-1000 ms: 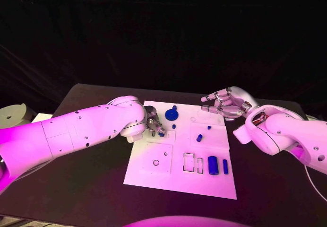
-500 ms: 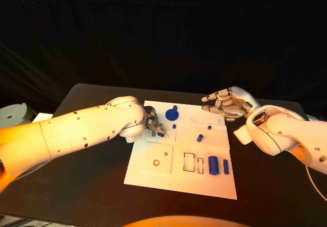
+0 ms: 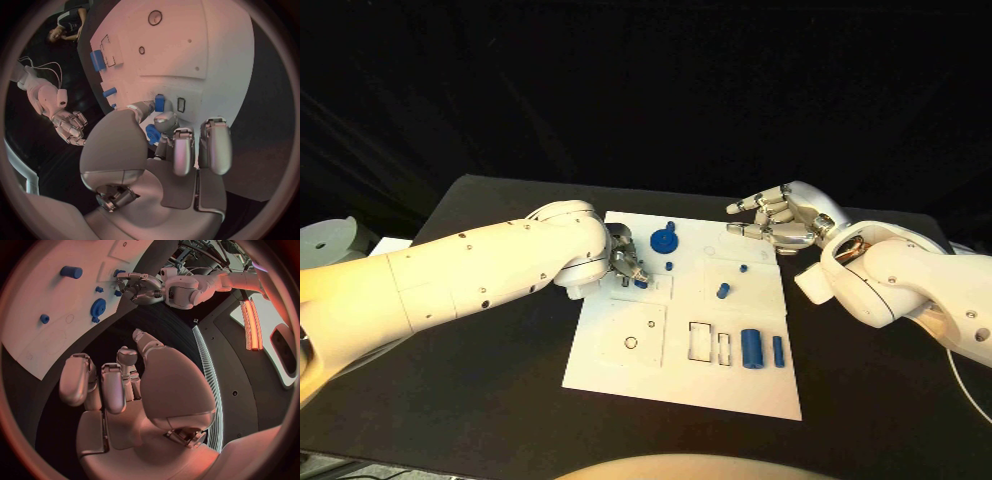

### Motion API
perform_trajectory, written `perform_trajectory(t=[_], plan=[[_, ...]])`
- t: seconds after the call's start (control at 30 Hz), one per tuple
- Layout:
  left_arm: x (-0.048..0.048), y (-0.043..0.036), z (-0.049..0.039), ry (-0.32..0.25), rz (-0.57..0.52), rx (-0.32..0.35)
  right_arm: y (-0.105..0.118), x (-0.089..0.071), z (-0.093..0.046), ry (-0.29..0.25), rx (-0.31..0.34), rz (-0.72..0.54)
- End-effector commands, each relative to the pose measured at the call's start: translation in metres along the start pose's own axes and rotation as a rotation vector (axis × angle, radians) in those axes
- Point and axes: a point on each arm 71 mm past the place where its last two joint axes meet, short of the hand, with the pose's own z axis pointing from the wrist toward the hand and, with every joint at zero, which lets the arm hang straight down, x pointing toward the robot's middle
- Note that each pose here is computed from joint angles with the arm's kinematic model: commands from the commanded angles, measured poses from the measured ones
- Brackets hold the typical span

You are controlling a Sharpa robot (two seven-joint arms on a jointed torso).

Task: Assemble the parts on the task board

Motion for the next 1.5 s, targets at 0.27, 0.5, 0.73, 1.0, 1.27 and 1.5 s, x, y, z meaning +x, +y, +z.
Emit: perform_trajectory(t=[0.27, 0.5, 0.73, 1.0, 1.27, 1.5], plan=[[0.0062, -0.0014, 0.0058, 0.062, 0.054, -0.038, 0.002, 0.002, -0.001, 0.014, -0.011, -0.012], [0.0073, -0.0019, 0.0075, 0.081, 0.071, -0.053, 0.002, 0.002, -0.001, 0.015, -0.011, -0.012], [0.0077, -0.003, 0.0088, 0.089, 0.083, -0.058, 0.002, 0.002, -0.002, 0.015, -0.01, -0.012], [0.0073, -0.0039, 0.0101, 0.089, 0.096, -0.062, 0.002, 0.002, -0.002, 0.014, -0.011, -0.012], [0.0061, -0.0022, 0.0115, 0.089, 0.096, -0.068, 0.003, 0.002, -0.002, 0.014, -0.01, -0.007], [0.0052, -0.0007, 0.0125, 0.089, 0.096, -0.074, 0.002, 0.002, -0.002, 0.015, -0.009, -0.006]])
